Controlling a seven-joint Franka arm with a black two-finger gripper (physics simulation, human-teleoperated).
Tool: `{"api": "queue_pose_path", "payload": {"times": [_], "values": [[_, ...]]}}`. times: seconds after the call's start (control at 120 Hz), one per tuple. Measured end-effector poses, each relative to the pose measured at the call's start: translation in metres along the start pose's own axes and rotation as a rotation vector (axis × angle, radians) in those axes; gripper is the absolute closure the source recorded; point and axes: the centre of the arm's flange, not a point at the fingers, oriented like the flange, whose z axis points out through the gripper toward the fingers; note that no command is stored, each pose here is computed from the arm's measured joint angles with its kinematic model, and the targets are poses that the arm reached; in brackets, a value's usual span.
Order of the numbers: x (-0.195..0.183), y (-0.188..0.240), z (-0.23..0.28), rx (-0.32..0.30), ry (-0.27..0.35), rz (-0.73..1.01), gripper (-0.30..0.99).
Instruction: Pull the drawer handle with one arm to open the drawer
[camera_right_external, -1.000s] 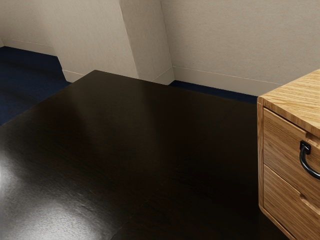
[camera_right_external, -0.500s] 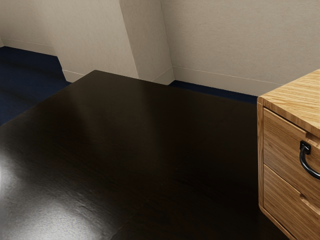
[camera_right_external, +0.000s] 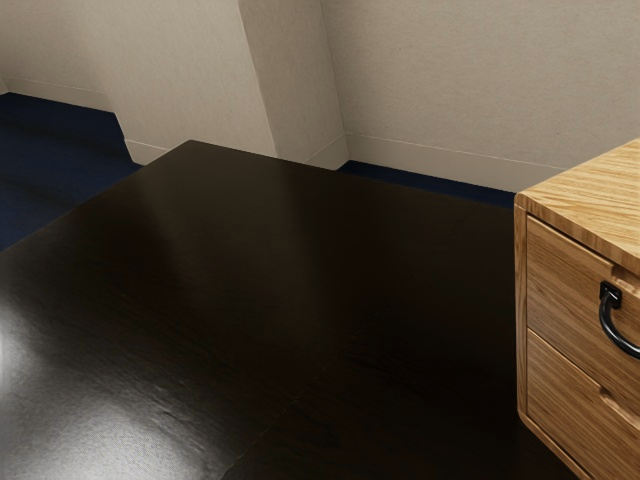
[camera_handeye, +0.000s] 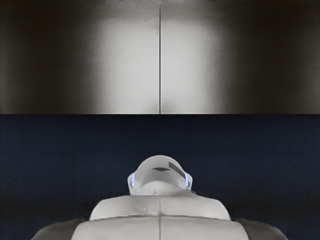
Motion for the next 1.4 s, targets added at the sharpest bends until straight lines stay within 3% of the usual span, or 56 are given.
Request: {"api": "queue_pose_path", "payload": {"times": [0.633, 1.042, 1.4], "values": [[0.154, 0.000, 0.036, 0.000, -0.038, 0.000, 0.00], [0.252, 0.000, 0.099, 0.000, -0.044, 0.000, 0.00], [0.315, 0.000, 0.166, 0.000, -0.034, 0.000, 0.00]]}}
